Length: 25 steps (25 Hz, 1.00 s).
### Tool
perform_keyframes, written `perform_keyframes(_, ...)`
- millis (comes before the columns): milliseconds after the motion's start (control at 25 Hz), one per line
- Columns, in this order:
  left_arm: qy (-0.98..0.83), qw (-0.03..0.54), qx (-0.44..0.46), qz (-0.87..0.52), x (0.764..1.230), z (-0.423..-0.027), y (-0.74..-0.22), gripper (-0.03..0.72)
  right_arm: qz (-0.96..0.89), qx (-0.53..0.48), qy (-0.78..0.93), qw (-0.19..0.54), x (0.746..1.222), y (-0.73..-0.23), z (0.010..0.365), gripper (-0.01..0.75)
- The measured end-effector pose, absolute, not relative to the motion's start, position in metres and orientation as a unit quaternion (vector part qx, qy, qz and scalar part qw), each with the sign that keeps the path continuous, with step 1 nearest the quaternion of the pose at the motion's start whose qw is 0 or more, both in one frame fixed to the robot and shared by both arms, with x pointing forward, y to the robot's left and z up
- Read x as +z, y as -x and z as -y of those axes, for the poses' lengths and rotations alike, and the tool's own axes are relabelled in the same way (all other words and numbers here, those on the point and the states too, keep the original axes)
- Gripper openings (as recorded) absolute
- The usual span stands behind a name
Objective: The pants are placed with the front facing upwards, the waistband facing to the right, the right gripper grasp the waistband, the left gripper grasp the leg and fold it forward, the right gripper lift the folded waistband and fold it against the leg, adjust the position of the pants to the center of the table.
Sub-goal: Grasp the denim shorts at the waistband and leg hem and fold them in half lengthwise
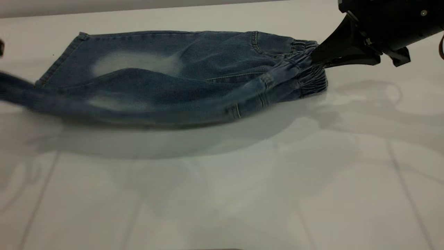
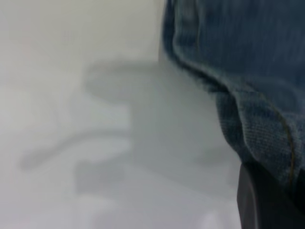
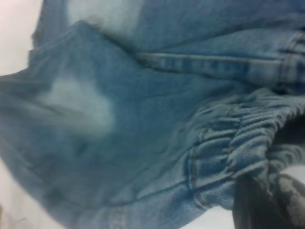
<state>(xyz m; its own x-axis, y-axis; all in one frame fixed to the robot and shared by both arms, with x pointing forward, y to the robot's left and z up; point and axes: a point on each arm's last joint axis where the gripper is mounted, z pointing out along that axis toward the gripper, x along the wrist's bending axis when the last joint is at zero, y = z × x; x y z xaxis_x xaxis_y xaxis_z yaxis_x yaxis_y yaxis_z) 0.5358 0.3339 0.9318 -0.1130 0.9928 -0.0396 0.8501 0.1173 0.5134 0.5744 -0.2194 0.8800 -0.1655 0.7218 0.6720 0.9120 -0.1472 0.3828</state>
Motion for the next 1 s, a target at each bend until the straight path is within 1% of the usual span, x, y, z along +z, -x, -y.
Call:
perform_keyframes(240,-0.635,0.225,0.224,-0.704,0.964,-0.338,-0.571,0.053,0.646,-0.434,0.624,0.07,0.898,-0.6,0.221,0.028)
perform_keyframes(440,-0.637,0.236,0.24,-0.693,0.971,-0.341,-0.601,0.053,0.646,-0.437,0.625,0.035,0.905,-0.615,0.224,0.028)
perform_keyframes(600,-0.65,0.233,0.245,-0.68,0.962,-0.343,-0.629,0.053,0.647,-0.434,0.627,0.027,0.895,-0.63,0.224,0.028)
perform_keyframes(760,-0.669,0.234,0.248,-0.661,0.949,-0.335,-0.659,0.053,0.646,-0.427,0.633,0.017,0.881,-0.646,0.225,0.028)
perform_keyframes(1000,-0.71,0.241,0.256,-0.61,0.926,-0.305,-0.701,0.053,0.656,-0.419,0.626,-0.031,0.877,-0.664,0.23,0.029)
